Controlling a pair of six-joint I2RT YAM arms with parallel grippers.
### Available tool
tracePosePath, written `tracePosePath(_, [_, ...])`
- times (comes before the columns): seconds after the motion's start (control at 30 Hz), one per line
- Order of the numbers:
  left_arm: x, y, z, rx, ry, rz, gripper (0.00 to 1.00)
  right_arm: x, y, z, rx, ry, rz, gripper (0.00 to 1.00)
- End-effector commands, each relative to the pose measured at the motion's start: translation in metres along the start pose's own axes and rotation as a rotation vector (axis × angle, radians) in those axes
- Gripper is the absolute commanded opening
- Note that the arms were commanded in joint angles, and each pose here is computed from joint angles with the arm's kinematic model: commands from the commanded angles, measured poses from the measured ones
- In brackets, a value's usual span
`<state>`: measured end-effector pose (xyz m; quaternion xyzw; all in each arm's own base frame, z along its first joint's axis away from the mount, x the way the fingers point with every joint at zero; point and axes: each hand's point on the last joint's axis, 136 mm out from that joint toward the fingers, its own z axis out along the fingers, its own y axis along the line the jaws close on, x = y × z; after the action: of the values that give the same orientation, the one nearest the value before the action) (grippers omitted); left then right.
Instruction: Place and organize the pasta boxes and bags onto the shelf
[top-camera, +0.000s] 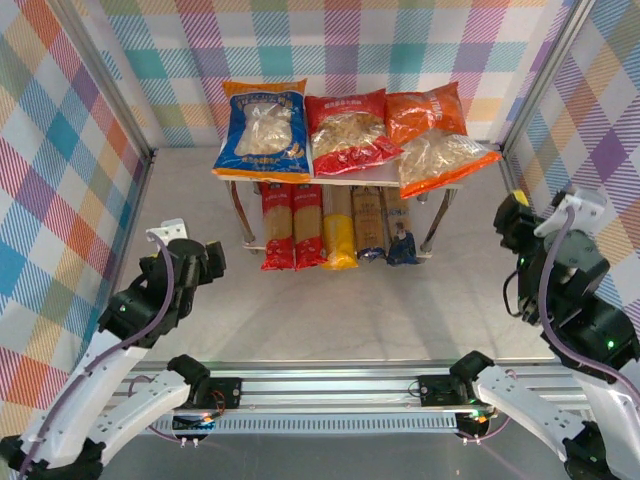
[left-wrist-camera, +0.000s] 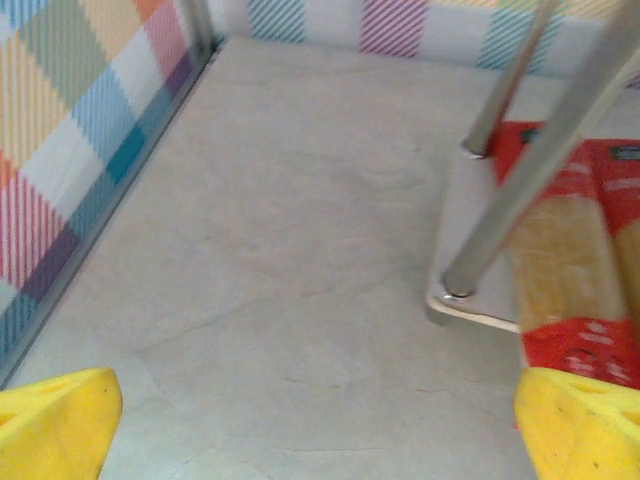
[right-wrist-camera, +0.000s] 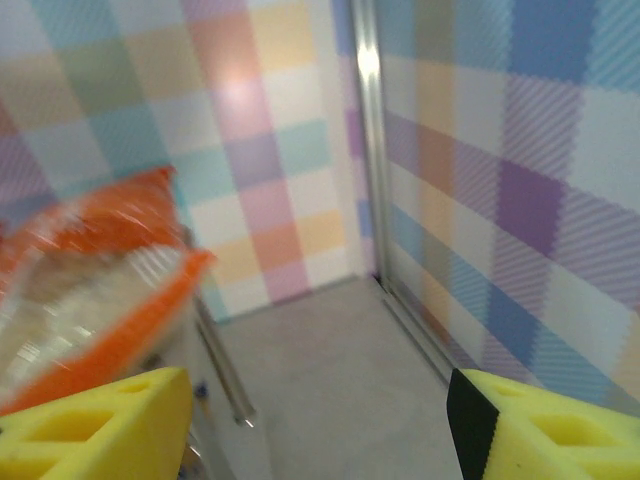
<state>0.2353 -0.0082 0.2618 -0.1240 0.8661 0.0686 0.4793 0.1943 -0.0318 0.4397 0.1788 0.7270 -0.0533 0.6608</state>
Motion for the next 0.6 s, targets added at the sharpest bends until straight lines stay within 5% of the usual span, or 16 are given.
tracePosePath(0.0, [0.017, -0.008, 0.029, 0.037, 0.107, -0.033, 1.0, 0.033, -0.042, -0.01, 0.135, 0.051, 0.052, 0.69])
tracePosePath(0.37, [0.04, 0.008, 0.082, -0.041, 0.15, -0.148, 1.0, 0.149, -0.021, 0.021, 0.172, 0.322, -0.107, 0.72])
tracePosePath(0.57, [0.043, 0.012, 0.098, -0.058, 0.156, -0.174, 1.0, 0.224, 0.0, 0.053, 0.142, 0.514, -0.029, 0.74])
